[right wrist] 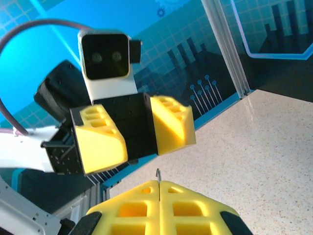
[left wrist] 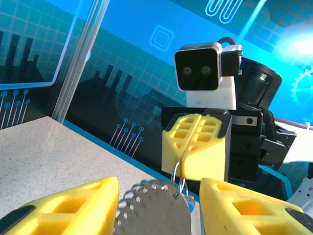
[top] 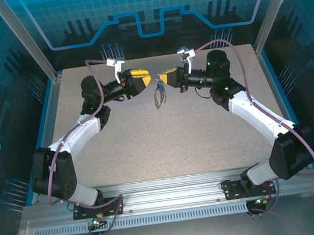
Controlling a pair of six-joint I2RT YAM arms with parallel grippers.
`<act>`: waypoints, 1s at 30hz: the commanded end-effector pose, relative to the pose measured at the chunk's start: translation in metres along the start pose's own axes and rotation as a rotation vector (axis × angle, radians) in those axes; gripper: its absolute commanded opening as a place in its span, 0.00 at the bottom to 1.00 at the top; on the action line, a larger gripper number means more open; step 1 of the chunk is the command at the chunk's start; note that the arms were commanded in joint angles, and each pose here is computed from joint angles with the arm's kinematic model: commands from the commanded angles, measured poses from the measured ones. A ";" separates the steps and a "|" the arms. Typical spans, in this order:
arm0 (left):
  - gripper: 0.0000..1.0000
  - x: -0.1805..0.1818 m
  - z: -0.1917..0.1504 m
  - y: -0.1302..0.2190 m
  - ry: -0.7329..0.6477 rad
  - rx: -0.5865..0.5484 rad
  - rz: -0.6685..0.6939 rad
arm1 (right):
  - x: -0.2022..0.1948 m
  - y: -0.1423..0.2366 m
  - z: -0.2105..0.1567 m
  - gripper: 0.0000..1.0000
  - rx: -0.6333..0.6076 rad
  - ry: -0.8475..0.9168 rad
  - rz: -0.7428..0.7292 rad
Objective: Put the keys on the keyring
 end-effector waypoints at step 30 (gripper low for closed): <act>0.41 0.012 -0.008 -0.010 -0.003 0.199 -0.098 | -0.011 -0.012 0.003 0.00 0.125 0.012 0.085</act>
Point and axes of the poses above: each hand's point on the last joint's axis, 136 mm out from that joint toward the fingers, its own y axis back along the fingers, its own x axis along the line the jaws close on, z = x × y, the point moved 7 cm from there along y, back along the fingers, and after that the axes turned 6 degrees about -y, right-handed, at the moved point
